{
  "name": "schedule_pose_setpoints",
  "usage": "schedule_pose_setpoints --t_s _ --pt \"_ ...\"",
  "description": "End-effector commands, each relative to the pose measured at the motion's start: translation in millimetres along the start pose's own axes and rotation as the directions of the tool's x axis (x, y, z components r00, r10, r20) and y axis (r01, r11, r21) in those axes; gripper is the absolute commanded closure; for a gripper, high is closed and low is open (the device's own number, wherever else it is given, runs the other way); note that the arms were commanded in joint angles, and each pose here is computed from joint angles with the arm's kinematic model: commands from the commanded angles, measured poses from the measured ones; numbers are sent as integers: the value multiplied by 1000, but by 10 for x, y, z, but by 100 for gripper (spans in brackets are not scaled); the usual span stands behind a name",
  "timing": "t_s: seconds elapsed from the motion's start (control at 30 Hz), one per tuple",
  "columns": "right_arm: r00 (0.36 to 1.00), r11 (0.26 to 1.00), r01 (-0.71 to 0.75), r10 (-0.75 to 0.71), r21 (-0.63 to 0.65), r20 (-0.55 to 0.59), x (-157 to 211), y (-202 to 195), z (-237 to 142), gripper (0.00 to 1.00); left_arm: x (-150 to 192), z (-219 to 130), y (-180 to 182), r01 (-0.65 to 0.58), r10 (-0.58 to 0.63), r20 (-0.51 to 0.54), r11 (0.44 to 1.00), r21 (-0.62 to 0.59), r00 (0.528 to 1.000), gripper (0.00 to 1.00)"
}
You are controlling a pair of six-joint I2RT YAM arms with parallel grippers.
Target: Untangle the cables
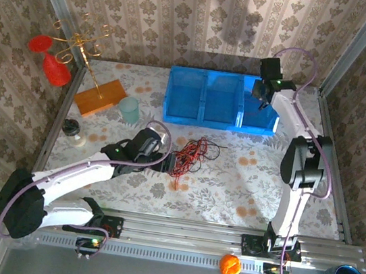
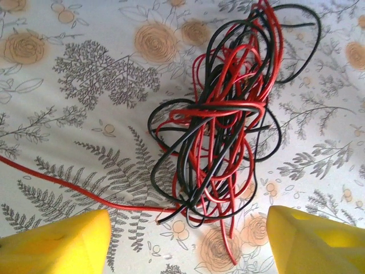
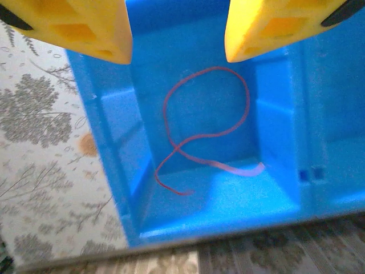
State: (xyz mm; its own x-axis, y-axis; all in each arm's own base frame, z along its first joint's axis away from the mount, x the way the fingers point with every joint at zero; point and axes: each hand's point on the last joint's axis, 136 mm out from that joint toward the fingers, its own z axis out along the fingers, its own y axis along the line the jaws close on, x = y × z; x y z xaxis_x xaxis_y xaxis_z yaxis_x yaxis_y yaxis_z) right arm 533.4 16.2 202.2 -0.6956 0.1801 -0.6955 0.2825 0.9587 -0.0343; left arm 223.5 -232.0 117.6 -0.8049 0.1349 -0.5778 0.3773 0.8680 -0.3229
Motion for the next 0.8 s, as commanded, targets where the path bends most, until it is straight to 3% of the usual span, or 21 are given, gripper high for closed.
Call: schedule_pose_setpoints --t_s 0.0,0.17,0.3,0.4,0.57,0.77 --pt "996 1000 -22 24 -17 86 -257 -72 -513 52 -107 -52 -47 -11 11 15 1000 11 1000 27" --pt "992 990 29 -12 -137 125 79 225 -1025 52 -183 -6 -15 8 -9 21 1000 16 1000 27" --pt "990 962 81 -48 -261 129 707 553 -1318 54 -250 55 29 48 -49 18 998 43 999 28" --pt "995 909 82 -54 -408 80 1330 789 -1446 62 -328 109 32 59 -60 13 996 66 998 29" --pt "987 789 -98 -2 -606 -163 2301 1068 -1416 70 -332 317 -17 49 -44 -56 995 85 997 36" --pt "964 736 -139 -52 -663 -260 2802 1314 -1274 73 -205 601 -48 86 -72 -121 990 114 990 44"
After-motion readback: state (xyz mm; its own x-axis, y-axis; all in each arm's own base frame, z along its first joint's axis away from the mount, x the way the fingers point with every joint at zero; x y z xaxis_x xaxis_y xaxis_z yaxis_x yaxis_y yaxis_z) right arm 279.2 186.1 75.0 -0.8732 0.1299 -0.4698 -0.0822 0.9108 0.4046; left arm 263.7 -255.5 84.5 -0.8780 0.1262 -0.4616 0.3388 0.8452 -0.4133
